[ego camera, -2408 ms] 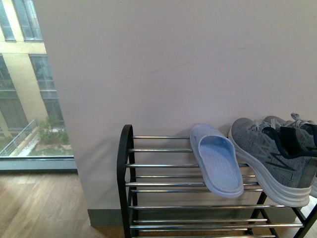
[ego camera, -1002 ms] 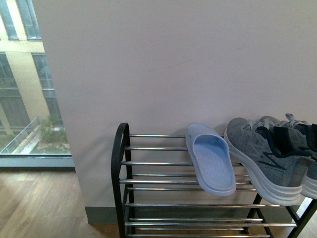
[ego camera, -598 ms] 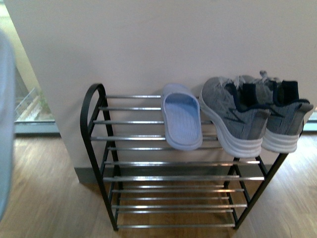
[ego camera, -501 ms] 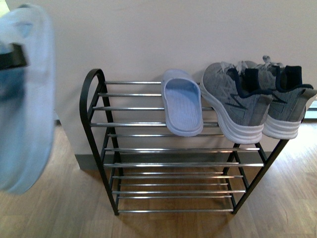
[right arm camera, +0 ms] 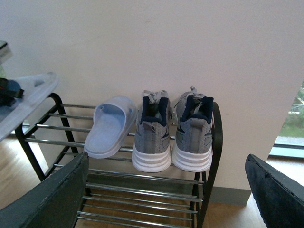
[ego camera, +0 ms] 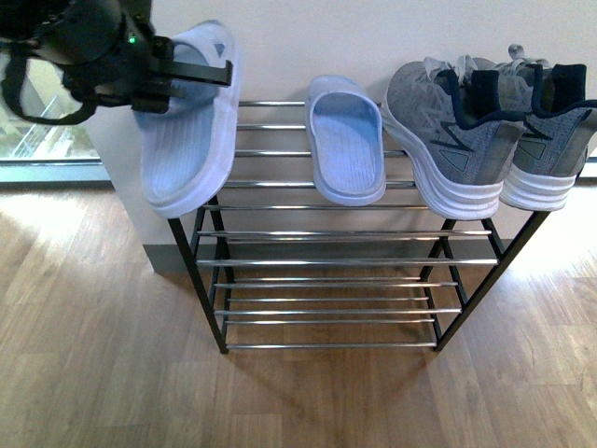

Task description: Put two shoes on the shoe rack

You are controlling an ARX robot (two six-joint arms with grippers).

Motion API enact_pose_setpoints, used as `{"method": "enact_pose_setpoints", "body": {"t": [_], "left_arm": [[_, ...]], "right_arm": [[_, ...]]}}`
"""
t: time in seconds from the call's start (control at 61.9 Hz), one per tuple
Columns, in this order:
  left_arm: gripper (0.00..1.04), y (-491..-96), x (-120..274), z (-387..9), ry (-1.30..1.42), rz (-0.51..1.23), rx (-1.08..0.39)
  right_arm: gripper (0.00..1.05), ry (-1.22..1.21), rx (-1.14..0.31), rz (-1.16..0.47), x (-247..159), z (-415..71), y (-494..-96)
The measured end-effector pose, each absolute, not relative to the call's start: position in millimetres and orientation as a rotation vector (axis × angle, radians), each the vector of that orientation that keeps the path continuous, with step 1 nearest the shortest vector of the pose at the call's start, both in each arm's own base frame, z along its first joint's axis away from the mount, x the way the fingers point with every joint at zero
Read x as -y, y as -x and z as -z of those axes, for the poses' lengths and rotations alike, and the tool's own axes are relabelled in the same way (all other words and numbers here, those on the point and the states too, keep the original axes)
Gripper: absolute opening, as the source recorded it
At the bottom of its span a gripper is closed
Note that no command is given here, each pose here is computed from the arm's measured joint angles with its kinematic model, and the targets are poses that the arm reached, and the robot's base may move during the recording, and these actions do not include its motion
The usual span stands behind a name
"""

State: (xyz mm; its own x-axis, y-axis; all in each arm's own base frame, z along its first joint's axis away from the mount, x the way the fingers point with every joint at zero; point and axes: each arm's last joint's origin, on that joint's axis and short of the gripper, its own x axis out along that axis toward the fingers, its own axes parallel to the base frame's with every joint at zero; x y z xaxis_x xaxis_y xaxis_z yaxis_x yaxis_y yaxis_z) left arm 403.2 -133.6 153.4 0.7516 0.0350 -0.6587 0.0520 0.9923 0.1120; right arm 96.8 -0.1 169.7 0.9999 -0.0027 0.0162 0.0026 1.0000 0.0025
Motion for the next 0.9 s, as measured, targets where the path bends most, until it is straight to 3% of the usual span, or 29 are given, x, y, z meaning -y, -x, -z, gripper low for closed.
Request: {"method": "enact_pose_setpoints", "body": {"t": [0.339,0.63,0.905], "left_arm": [[0.02,-467.5,173.0,-122.2,-0.258,0.076,-0.72],[0.02,-496.2,182.3,-100.8,-0.329,0.049,-0.687],[0.46,-493.6,184.9,-106.3,-0.223,0.141,-0.703]], "right_arm": [[0.95,-0.002,0.016,0.003,0.1,-169.7,-96.8],[0.95,-0.002,0.016,0.002,0.1,-169.7,-96.8],[0.95,-0.002,0.016,0.003,0.1,-169.7,-96.8]]}}
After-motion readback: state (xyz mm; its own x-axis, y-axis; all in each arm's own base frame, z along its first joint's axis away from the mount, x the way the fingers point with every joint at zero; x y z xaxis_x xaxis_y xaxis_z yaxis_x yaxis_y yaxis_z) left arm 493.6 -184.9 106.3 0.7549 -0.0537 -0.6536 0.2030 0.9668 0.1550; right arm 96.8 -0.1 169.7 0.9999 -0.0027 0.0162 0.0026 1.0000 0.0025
